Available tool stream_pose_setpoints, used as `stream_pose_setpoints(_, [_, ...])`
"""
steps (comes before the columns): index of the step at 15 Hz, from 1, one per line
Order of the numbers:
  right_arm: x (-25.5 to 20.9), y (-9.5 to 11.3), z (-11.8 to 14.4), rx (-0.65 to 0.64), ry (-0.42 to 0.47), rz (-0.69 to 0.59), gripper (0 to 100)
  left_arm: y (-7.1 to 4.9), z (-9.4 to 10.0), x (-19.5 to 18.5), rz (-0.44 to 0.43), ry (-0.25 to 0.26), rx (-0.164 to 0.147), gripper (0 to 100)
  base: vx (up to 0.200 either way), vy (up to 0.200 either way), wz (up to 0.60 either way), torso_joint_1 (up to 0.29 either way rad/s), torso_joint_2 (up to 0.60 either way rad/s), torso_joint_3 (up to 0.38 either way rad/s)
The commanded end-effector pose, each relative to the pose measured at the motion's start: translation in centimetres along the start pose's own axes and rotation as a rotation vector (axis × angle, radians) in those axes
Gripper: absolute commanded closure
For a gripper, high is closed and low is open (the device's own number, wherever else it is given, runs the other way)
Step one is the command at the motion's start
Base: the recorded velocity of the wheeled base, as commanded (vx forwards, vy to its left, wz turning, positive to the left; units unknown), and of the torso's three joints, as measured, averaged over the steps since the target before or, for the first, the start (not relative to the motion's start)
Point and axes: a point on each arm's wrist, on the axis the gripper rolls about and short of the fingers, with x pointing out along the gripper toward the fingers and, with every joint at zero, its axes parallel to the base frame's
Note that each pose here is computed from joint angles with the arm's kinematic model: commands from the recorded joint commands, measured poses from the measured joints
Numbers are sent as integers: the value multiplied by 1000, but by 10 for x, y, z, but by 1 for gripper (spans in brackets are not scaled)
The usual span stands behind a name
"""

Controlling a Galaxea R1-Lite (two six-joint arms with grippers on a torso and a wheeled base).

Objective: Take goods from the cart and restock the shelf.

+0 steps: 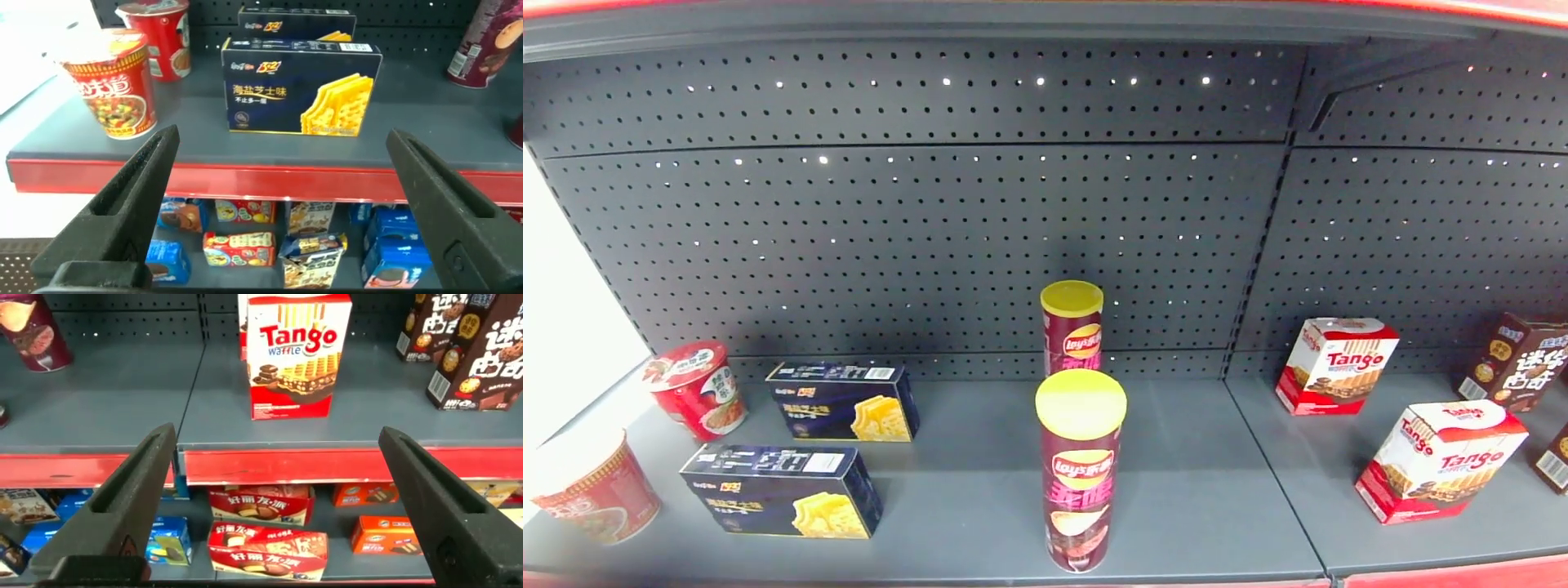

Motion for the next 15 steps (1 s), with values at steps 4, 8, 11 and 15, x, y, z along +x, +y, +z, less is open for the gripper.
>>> stream_pose_setpoints(4, [0, 0, 0, 0, 1, 0, 0, 0, 0, 0, 1, 2, 0, 0, 0, 0, 0, 0, 0, 0])
stream_pose_setpoints(8, [0, 0, 0, 0, 1, 0, 0, 0, 0, 0, 4, 2, -1, 0, 0, 0, 0, 0, 0, 0])
stream_pose_setpoints(11, [0, 0, 0, 0, 1, 0, 0, 0, 0, 0, 3, 2, 0, 0, -200, 0, 0, 9, 5, -1])
stream_pose_setpoints(15, [0, 0, 0, 0, 1, 0, 0, 0, 0, 0, 1, 2, 0, 0, 0, 0, 0, 0, 0, 0])
